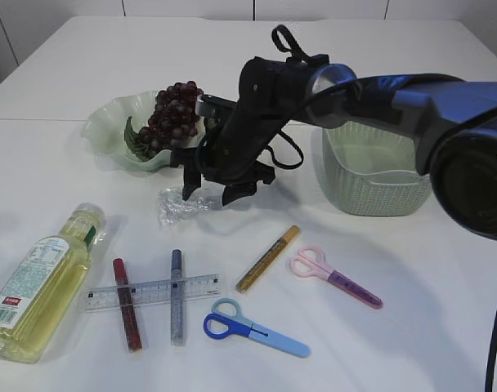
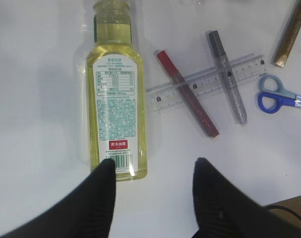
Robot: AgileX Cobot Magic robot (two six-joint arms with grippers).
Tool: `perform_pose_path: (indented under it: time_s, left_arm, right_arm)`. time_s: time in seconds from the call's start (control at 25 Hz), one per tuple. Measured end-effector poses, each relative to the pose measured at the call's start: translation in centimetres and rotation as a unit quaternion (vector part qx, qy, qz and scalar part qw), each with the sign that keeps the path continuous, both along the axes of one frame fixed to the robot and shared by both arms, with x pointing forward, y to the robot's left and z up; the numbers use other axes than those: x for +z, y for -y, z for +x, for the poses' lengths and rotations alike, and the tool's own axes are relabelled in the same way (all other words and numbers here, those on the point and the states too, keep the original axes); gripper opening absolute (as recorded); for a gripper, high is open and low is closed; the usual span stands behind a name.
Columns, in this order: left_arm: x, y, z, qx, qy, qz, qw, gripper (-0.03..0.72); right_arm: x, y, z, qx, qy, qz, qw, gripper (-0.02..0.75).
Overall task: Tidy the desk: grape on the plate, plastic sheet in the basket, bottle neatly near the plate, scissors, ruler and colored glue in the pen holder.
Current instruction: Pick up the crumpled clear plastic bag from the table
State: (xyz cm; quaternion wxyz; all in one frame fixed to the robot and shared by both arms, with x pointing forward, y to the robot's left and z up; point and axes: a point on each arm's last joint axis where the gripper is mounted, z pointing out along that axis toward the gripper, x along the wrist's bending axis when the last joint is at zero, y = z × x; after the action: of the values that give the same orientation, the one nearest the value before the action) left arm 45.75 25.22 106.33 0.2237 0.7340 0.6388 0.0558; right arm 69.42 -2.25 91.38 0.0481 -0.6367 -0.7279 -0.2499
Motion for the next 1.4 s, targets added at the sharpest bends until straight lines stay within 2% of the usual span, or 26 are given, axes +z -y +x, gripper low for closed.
perform_pose_path:
  time_s: [0.52,0.64,0.92,1.16,1.32,1.4]
  left_arm:
    - [0.0,0.0,0.0,0.0,0.0,0.0,1.0,0.372]
    - [0.0,0.0,0.0,0.0,0.0,0.0,1.0,0.372]
    - [0.0,0.0,0.0,0.0,0.0,0.0,1.0,0.372]
    - [0.0,0.0,0.0,0.0,0.0,0.0,1.0,0.372]
    - [0.0,0.0,0.0,0.0,0.0,0.0,1.0,0.372]
    - [0.0,0.0,0.0,0.0,0.0,0.0,1.0,0.372]
  right_arm:
    - [-0.69,-0.26,0.11,-0.011,-0.007,0.015,1.0,0.498]
    - [-1.05,-0.39,0.13,-0.015,-0.011,0.023,1.0,0.428]
    - [-1.21,-0.46,0.16,-0.018,-0.013,0.027,0.999,0.171]
    - [-1.2,-0.53,0.06,-0.019,-0.021,0.032,0.999,0.039]
    - [-0.93,-0.67,-0.26,-0.014,-0.042,0.037,0.998,0.037]
    - [-0.44,-0.73,-0.31,-0.008,-0.047,0.036,0.998,0.105]
